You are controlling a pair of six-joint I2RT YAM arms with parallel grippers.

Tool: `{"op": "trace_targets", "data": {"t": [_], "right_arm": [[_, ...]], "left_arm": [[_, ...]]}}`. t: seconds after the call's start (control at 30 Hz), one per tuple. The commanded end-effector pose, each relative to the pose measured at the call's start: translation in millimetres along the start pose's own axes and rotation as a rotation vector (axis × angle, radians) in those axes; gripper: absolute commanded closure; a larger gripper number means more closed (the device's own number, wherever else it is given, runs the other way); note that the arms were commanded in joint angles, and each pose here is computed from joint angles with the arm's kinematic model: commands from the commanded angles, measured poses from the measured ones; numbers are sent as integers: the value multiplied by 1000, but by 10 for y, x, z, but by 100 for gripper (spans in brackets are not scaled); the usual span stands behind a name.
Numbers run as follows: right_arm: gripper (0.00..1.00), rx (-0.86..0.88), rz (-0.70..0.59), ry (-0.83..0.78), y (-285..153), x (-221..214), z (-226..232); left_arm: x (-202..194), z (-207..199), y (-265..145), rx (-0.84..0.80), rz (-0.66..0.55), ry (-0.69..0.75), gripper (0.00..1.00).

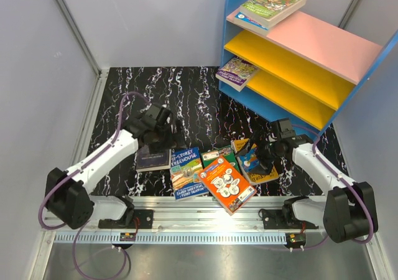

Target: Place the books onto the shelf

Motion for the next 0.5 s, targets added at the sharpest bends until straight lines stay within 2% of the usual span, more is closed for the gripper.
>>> {"op": "trace_targets", "data": {"t": [0.0, 0.07, 0.1, 0.17, 0.23, 0.3, 0.33, 0.47], "right_arm": [[0, 55, 31, -53, -8, -42, 38], [0, 60, 34, -57, -14, -50, 35], [0, 57, 37, -59, -13, -55, 22], [0, 61, 37, -63, -23, -60, 27], [0, 64, 36, -62, -33, -66, 22], [0, 70, 35, -60, -44, -79, 22], [0, 70, 35, -57, -49, -86, 17], [0, 81, 22, -64, -102, -126, -8]], "left_arm": [[350, 197, -271, 275, -108, 169, 1], [443, 288, -159, 411, -36, 231, 1], [578, 253, -172, 427, -41, 279, 1], [628, 321, 30, 520, 54, 348, 1], [694, 335, 113, 576, 98, 386, 1], [645, 346, 340, 610, 189, 442, 1], [636, 383, 376, 674, 214, 469, 1], [541, 429, 563, 733, 297, 516, 1]]}}
Point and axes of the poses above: each gripper's point midway between its finger pads, its own y axis out along the fingers, its own z axis along the line the jaws close on, x = y × z, the point moved 8 cm from there along -y, back along the fingers, and after that the axes turned 15 degrees about y, right-handed, at the moved point
